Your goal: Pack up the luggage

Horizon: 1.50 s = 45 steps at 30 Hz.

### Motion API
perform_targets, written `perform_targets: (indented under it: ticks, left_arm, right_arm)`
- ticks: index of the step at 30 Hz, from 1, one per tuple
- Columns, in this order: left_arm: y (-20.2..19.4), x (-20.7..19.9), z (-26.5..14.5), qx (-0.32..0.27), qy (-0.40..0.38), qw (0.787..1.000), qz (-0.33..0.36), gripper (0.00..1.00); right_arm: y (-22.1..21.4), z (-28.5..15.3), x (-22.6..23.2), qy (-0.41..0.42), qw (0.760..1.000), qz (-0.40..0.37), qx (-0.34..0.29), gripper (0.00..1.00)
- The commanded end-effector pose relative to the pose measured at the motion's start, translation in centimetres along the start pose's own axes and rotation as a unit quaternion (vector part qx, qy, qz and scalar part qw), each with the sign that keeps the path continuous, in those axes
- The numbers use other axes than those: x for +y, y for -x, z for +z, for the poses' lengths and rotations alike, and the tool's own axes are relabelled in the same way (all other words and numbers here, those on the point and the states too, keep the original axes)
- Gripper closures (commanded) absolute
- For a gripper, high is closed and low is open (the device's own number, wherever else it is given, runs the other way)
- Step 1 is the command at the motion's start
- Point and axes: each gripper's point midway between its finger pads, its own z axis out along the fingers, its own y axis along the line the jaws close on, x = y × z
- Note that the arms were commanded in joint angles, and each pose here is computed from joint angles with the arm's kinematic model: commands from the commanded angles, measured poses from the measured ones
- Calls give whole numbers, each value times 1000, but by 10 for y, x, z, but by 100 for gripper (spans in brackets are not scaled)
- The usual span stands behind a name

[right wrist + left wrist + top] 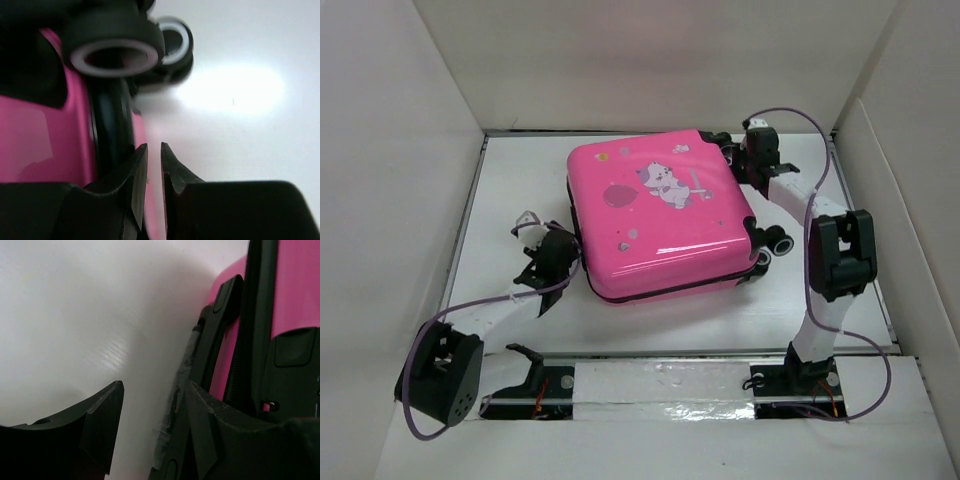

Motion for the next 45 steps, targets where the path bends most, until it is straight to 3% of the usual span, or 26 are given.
perform_targets:
  ticks: [1, 7, 10, 14, 16, 17, 18, 19, 21, 22, 23, 24, 25, 27, 31, 33, 34, 38, 42, 45]
  left_arm:
    - [-73, -54, -50, 157, -143, 977, 19, 50]
    - [-100, -69, -83, 174, -169, 969, 41, 50]
    - [-97, -75, -91, 170, -182, 968, 29, 50]
    - [-91, -73, -98, 168, -189, 967, 17, 50]
    - [-83, -69, -101, 156, -190, 969, 12, 50]
    - [-83, -63, -102, 155, -186, 970, 13, 50]
    - [-75, -64, -105, 145, -194, 970, 9, 50]
    - [-74, -58, -106, 142, -188, 972, 13, 51]
    - [-71, -53, -109, 137, -196, 971, 12, 58]
    - [-71, -49, -109, 136, -194, 971, 15, 65]
    - [-70, -45, -107, 133, -189, 973, 13, 66]
    - [-67, -44, -106, 130, -189, 973, 12, 67]
    - [-61, -39, -99, 123, -182, 976, 7, 67]
    - [-56, -38, -91, 125, -183, 975, 10, 66]
    - [-51, -44, -75, 149, -209, 966, 3, 58]
    - [-53, -47, -70, 154, -213, 965, 8, 56]
    - [-52, -52, -71, 153, -225, 962, 6, 54]
    - [-56, -61, -75, 163, -250, 954, 6, 51]
    - [-58, -64, -76, 165, -255, 953, 12, 50]
    - [-59, -65, -73, 165, -254, 953, 13, 49]
  right_arm:
    - [56, -34, 141, 226, 973, -26, -41, 74]
    - [114, -38, 125, 241, 968, -10, -66, 58]
    - [140, -56, 119, 255, 963, -5, -91, 45]
    - [164, -108, 105, 261, 954, -10, -144, 29]
    - [184, -169, 96, 261, 944, -16, -201, 27]
    - [164, -172, 93, 261, 945, -16, -197, 27]
    - [171, -223, 93, 266, 933, -24, -243, 28]
    - [163, -240, 90, 265, 929, -21, -259, 37]
    - [111, -247, 85, 268, 927, -11, -262, 64]
    - [105, -298, 87, 281, 907, -18, -313, 82]
    - [91, -314, 89, 295, 895, -20, -335, 100]
    - [34, -293, 94, 317, 903, -10, -291, 100]
    - [21, -330, 100, 349, 878, -24, -326, 100]
    - [-35, -320, 105, 369, 885, -22, -281, 100]
    - [-101, -318, 105, 385, 897, -26, -215, 100]
    - [-120, -315, 103, 384, 902, -4, -198, 91]
    - [-138, -305, 105, 385, 906, 2, -175, 77]
    - [-168, -281, 104, 355, 926, 17, -130, 60]
    - [-178, -266, 110, 342, 930, 24, -131, 47]
    - [-181, -260, 125, 348, 929, 13, -124, 43]
